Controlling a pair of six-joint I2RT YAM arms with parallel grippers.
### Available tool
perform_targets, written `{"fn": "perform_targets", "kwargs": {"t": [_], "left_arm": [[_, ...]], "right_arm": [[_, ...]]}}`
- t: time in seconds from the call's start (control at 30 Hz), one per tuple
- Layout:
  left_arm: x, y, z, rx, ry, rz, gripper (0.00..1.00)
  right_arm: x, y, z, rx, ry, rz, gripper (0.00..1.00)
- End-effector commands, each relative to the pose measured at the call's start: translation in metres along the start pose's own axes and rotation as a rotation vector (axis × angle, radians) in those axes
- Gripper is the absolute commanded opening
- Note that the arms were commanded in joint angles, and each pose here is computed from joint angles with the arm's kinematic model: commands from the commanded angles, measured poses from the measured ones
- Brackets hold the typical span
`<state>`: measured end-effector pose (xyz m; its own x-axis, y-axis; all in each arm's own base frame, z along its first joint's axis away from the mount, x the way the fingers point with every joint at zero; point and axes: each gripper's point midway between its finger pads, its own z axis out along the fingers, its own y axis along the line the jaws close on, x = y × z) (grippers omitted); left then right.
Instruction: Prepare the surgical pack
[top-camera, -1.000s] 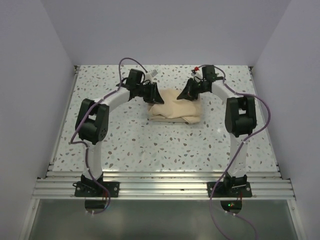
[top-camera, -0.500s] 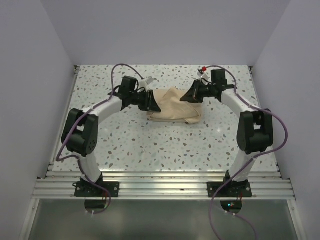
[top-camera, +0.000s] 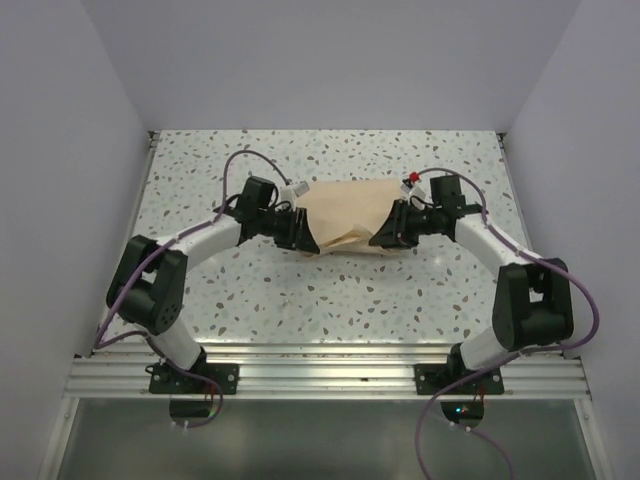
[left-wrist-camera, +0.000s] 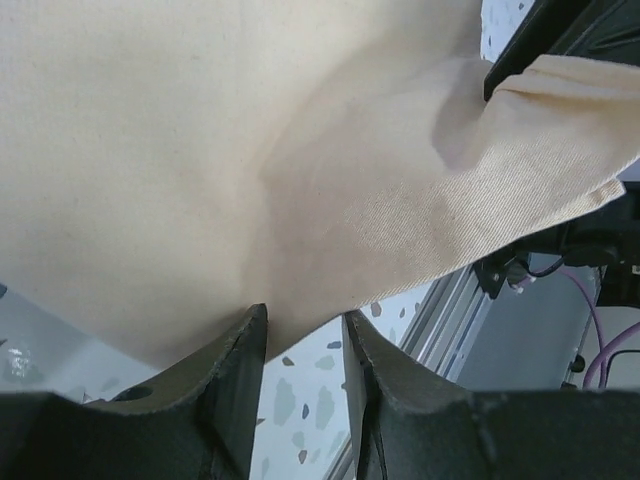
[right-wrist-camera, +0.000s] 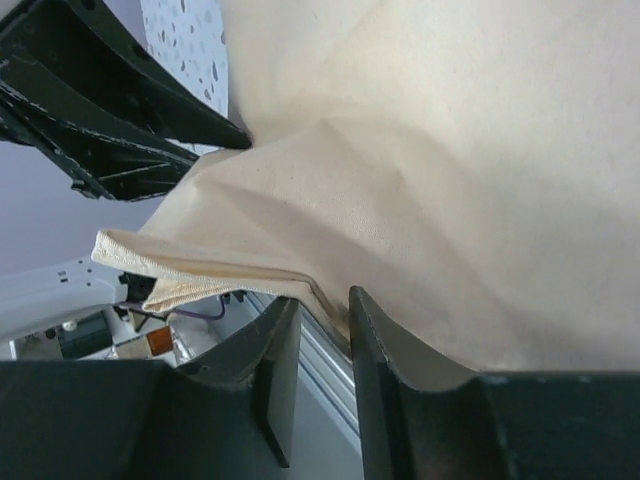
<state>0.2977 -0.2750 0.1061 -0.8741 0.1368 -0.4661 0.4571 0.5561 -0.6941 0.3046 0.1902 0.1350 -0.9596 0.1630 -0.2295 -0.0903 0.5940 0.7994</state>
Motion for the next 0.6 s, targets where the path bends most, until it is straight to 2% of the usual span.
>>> {"fn": "perform_targets", "kwargs": {"t": [0.0, 0.07, 0.2, 0.37, 0.57], "left_arm": [[0.009, -0.013, -0.017, -0.002, -0.009, 0.066, 0.4], [0.014, -0.015, -0.026, -0.022, -0.006, 0.082, 0.44], [0.022, -0.012, -0.038, -0.077, -0.015, 0.073, 0.46], [0.006, -0.012, -0.056, -0.103, -0.109, 0.053, 0.45], [-0.032, -0.029, -0.07, -0.082, -0.285, 0.006, 0.47]], "right_arm": [[0.025, -0.006, -0.014, 0.036, 0.012, -0.045, 0.32], [0.036, -0.014, -0.016, 0.072, 0.022, -0.025, 0.46], [0.037, -0.013, -0.032, 0.121, -0.046, -0.044, 0.6], [0.029, -0.015, -0.044, 0.186, -0.085, -0.043, 0.59], [0.001, 0.002, -0.052, 0.132, -0.191, -0.035, 0.58]]}}
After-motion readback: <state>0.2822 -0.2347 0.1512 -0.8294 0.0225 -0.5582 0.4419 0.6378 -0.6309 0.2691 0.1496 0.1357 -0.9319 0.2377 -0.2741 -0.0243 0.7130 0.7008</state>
